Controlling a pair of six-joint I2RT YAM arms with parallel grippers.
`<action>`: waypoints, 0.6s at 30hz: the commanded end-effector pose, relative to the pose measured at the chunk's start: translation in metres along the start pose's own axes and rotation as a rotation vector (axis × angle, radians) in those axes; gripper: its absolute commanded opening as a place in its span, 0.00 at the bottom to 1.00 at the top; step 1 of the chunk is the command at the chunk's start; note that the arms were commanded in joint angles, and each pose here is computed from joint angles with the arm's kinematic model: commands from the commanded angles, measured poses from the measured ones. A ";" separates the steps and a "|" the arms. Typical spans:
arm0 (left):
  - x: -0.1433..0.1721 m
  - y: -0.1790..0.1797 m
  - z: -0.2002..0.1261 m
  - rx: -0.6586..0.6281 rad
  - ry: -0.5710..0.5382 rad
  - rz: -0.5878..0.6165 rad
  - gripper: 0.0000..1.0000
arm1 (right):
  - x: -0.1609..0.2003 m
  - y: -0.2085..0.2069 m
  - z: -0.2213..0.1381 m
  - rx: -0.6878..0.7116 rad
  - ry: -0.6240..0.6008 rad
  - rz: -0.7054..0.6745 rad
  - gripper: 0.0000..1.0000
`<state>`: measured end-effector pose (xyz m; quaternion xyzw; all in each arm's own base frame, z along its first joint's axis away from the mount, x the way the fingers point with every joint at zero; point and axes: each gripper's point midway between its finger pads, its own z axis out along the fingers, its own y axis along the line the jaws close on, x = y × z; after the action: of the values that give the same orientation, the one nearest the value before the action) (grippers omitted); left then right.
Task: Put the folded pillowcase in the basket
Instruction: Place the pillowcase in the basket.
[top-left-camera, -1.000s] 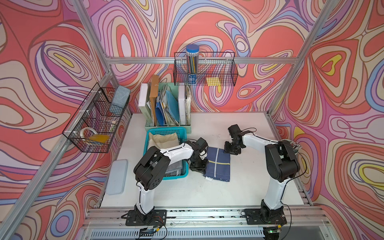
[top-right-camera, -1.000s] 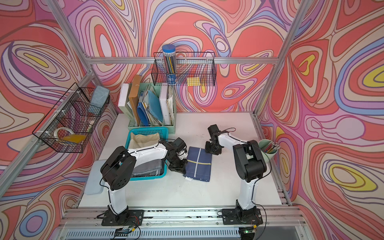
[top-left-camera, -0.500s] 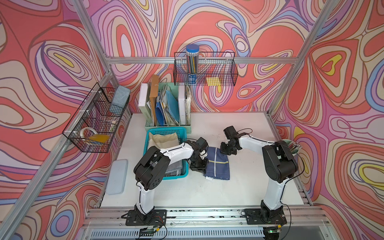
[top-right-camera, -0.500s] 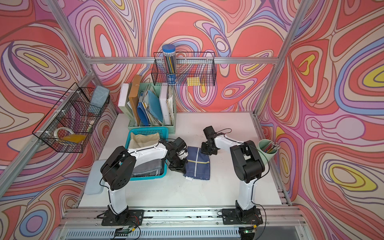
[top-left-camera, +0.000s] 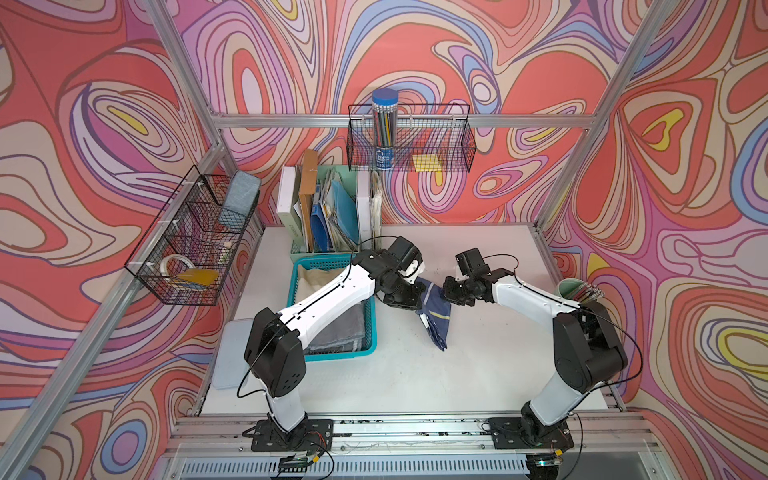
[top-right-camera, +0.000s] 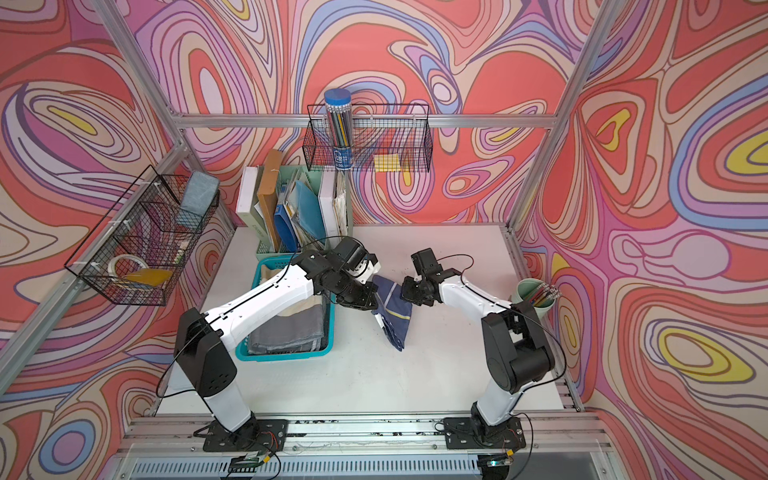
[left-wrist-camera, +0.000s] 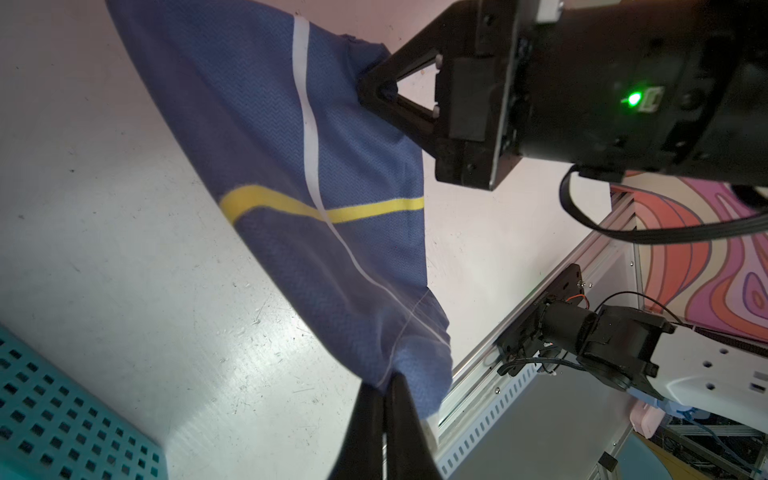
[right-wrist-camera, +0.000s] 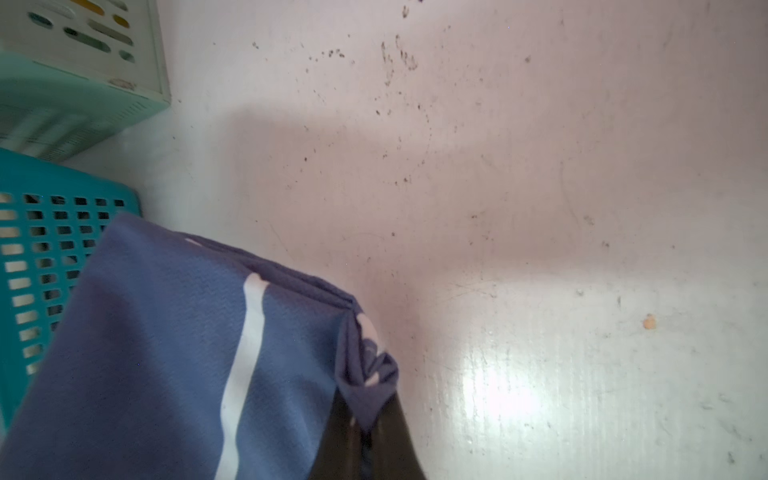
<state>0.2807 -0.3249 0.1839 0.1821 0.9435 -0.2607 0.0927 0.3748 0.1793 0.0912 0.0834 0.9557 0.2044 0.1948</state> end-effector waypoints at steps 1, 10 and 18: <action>0.006 0.013 -0.007 -0.081 0.033 0.023 0.00 | -0.013 0.026 -0.017 -0.086 -0.044 0.008 0.00; 0.003 0.059 -0.063 -0.242 -0.062 -0.023 0.00 | -0.030 0.126 -0.039 -0.228 -0.081 -0.108 0.00; 0.034 0.134 -0.111 -0.372 -0.118 -0.234 0.00 | -0.007 0.212 0.000 -0.321 -0.008 -0.218 0.00</action>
<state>0.3027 -0.1869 0.2146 0.0720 0.9736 -0.1440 0.1617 0.4035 0.3435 0.1959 -0.0357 0.9102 0.3252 0.2538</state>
